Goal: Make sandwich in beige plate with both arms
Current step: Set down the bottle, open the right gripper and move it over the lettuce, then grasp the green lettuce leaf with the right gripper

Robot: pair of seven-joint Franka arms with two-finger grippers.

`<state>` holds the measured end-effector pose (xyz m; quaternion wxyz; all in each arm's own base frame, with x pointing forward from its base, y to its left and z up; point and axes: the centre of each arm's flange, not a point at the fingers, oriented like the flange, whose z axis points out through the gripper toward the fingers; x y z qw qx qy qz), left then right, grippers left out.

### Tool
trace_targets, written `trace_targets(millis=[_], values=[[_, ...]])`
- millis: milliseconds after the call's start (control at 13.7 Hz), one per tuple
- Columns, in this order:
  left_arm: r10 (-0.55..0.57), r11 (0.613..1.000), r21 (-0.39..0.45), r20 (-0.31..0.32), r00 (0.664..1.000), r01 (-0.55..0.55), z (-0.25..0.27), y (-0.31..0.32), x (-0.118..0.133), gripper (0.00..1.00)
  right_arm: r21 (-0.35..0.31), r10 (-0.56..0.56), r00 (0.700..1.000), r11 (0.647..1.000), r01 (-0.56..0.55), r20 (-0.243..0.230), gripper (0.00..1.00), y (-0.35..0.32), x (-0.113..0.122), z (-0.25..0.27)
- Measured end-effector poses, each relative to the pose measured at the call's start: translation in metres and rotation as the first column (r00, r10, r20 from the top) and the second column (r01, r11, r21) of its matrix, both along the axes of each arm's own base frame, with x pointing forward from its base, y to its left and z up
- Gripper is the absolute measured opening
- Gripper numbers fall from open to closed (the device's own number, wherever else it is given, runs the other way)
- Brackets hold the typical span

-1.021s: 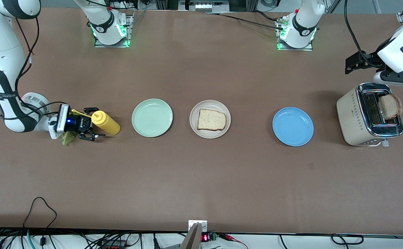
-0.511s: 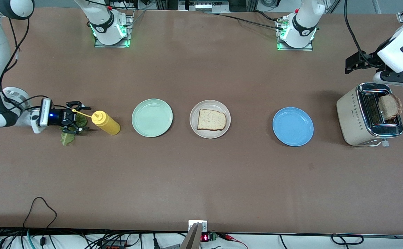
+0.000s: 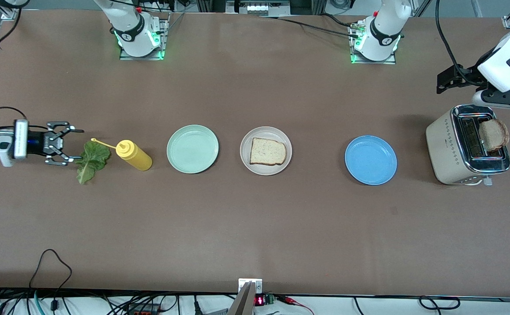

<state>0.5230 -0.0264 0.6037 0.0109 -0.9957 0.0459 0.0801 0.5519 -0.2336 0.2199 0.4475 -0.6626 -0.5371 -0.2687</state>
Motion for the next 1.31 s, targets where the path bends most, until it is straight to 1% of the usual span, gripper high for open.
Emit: trace_targets(millis=[146, 292, 365, 438, 584, 657, 730, 803, 876, 948, 1021, 1094, 1240, 1313], values=[[0.0, 1.0, 0.0, 0.0, 1.0, 0.0, 0.0, 0.0, 0.0, 1.0, -0.1, -0.039, 0.997, 0.994, 0.033, -0.061, 1.0, -0.008, 0.004, 0.03], [0.0, 1.0, 0.0, 0.0, 1.0, 0.0, 0.0, 0.0, 0.0, 1.0, -0.211, -0.087, 0.99, 0.976, 0.062, -0.111, 1.0, -0.008, 0.012, 0.058], [0.0, 1.0, 0.0, 0.0, 1.0, 0.0, 0.0, 0.0, 0.0, 1.0, -0.281, -0.115, 0.984, 0.957, 0.073, -0.138, 1.0, -0.002, 0.019, 0.074], [0.0, 1.0, 0.0, 0.0, 1.0, 0.0, 0.0, 0.0, 0.0, 1.0, -0.36, -0.152, 0.976, 0.929, 0.085, -0.159, 1.0, 0.006, 0.027, 0.09], [0.0, 1.0, 0.0, 0.0, 1.0, 0.0, 0.0, 0.0, 0.0, 1.0, -0.525, -0.248, 0.952, 0.843, 0.119, -0.181, 1.0, 0.033, 0.044, 0.127], [0.0, 1.0, 0.0, 0.0, 1.0, 0.0, 0.0, 0.0, 0.0, 1.0, -0.591, -0.298, 0.936, 0.795, 0.136, -0.186, 1.0, 0.051, 0.051, 0.142], [0.0, 1.0, 0.0, 0.0, 1.0, 0.0, 0.0, 0.0, 0.0, 1.0, -0.65, -0.341, 0.922, 0.746, 0.148, -0.182, 1.0, 0.066, 0.057, 0.151], [-0.001, 1.0, 0.0, 0.0, 1.0, 0.001, 0.0, 0.0, 0.0, 1.0, -0.697, -0.372, 0.914, 0.699, 0.16, -0.164, 1.0, 0.08, 0.064, 0.156], [-0.001, 1.0, 0.0, 0.0, 1.0, 0.001, 0.0, -0.001, 0.0, 1.0, -0.731, -0.402, 0.904, 0.659, 0.177, -0.144, 1.0, 0.091, 0.069, 0.154], [-0.001, 1.0, 0.0, 0.0, 1.0, 0.001, 0.0, -0.001, 0.0, 1.0, -0.759, -0.443, 0.886, 0.622, 0.195, -0.136, 1.0, 0.096, 0.072, 0.15], [-0.001, 1.0, 0.0, 0.0, 1.0, 0.001, 0.0, -0.001, 0.0, 1.0, -0.787, -0.5, 0.855, 0.581, 0.209, -0.142, 1.0, 0.097, 0.073, 0.143], [-0.001, 1.0, 0.0, 0.0, 1.0, 0.001, 0.0, -0.001, 0.0, 1.0, -0.818, -0.567, 0.81, 0.532, 0.219, -0.152, 1.0, 0.095, 0.072, 0.138], [-0.001, 1.0, 0.0, 0.0, 1.0, 0.001, 0.0, -0.001, 0.0, 1.0, -0.872, -0.7, 0.698, 0.426, 0.239, -0.151, 1.0, 0.097, 0.071, 0.133], [-0.001, 1.0, 0.0, 0.0, 1.0, 0.001, 0.0, -0.001, 0.0, 1.0, -0.891, -0.754, 0.641, 0.381, 0.247, -0.145, 1.0, 0.101, 0.071, 0.131]])
